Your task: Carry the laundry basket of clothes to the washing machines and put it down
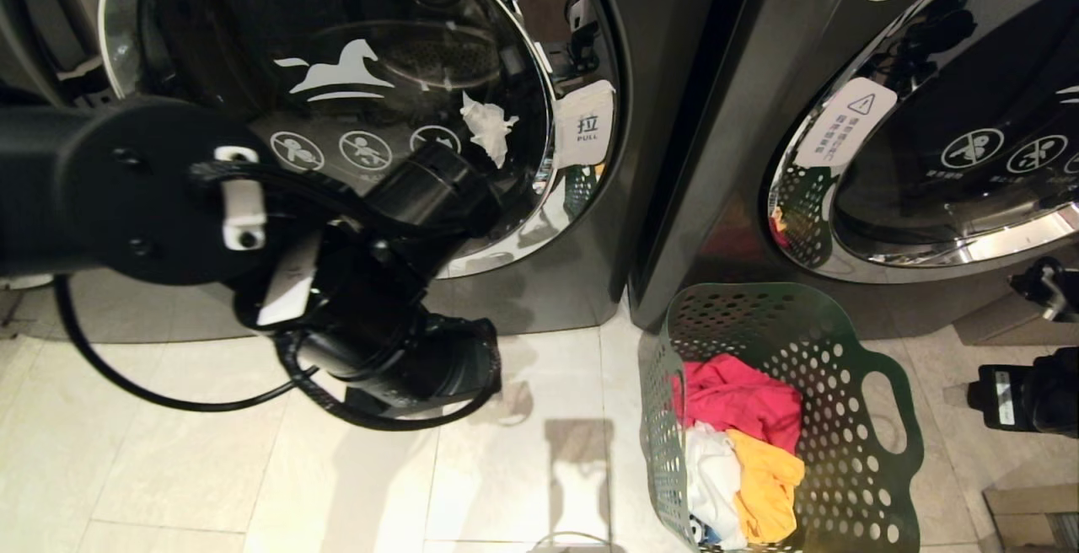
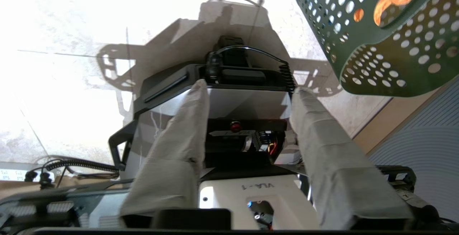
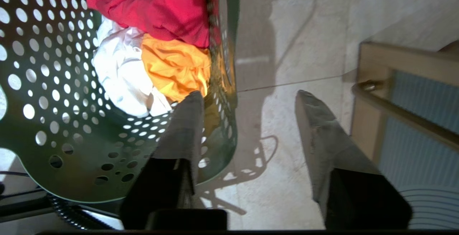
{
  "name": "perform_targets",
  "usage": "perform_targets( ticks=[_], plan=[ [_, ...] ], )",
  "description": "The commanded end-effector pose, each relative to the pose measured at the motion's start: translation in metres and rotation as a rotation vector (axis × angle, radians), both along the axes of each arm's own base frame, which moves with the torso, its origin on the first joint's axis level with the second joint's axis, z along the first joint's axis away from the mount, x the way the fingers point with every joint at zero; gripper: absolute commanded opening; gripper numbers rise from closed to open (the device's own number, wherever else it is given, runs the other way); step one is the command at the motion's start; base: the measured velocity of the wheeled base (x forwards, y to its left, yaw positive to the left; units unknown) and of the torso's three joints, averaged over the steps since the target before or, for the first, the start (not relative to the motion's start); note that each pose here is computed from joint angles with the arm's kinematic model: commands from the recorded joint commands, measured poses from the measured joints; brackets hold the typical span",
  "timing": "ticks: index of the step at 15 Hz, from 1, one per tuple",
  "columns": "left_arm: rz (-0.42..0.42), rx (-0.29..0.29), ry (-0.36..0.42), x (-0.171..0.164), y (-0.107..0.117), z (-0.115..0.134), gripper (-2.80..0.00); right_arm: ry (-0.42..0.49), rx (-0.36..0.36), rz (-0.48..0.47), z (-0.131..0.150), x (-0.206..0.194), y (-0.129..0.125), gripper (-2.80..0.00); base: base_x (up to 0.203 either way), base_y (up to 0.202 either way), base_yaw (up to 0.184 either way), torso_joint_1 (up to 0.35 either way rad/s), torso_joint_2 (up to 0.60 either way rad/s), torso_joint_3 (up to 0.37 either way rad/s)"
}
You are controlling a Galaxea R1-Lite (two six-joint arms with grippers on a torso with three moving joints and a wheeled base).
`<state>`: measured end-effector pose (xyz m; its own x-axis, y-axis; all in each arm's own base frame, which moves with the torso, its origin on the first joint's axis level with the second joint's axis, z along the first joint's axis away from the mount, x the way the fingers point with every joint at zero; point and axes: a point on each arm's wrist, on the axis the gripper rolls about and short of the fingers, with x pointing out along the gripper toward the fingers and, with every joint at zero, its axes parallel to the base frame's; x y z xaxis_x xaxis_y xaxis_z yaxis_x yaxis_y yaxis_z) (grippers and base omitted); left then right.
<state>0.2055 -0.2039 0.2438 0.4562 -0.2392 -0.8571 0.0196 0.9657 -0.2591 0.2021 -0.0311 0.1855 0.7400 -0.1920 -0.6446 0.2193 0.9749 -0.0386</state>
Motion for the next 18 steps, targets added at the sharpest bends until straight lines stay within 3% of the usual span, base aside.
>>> perform_targets(
  ticks=[1,3,6,10,12,14,16,18],
  plan=[
    [0.053,-0.054,-0.059,-0.024,0.041,0.025,-2.80,-0.093,-0.049,0.022,0.022,-0.028,0.005,-2.80,0.000,0.000,0.000,0.000,0.00,0.000],
    [0.146,-0.080,-0.096,-0.038,0.078,0.034,-2.80,-0.135,-0.068,0.066,0.026,-0.049,0.010,-2.80,0.000,0.000,0.000,0.000,0.00,0.000],
    [0.372,-0.108,-0.130,-0.067,0.139,0.038,-2.80,-0.162,-0.060,0.212,0.012,-0.086,0.028,-2.80,0.000,0.000,0.000,0.000,0.00,0.000],
    [0.514,-0.048,-0.085,-0.114,0.176,0.008,-2.80,-0.106,-0.026,0.327,-0.037,-0.127,0.036,-2.80,0.000,0.000,0.000,0.000,0.00,0.000],
    [0.530,-0.015,-0.061,-0.146,0.189,-0.021,-2.80,-0.087,0.003,0.395,-0.071,-0.153,0.036,-2.80,0.000,0.000,0.000,0.000,0.00,0.000],
    [0.499,0.054,-0.055,-0.173,0.199,-0.050,-2.80,-0.126,-0.033,0.435,-0.092,-0.175,0.035,-2.80,0.000,0.000,0.000,0.000,0.00,0.000],
    [0.404,0.174,-0.064,-0.191,0.206,-0.077,-2.80,-0.123,-0.064,0.457,-0.104,-0.186,0.034,-2.80,0.000,0.000,0.000,0.000,0.00,0.000],
    [0.297,0.253,-0.096,-0.202,0.210,-0.096,-2.80,-0.099,-0.069,0.468,-0.107,-0.187,0.034,-2.80,0.000,0.000,0.000,0.000,0.00,0.000]
  ],
)
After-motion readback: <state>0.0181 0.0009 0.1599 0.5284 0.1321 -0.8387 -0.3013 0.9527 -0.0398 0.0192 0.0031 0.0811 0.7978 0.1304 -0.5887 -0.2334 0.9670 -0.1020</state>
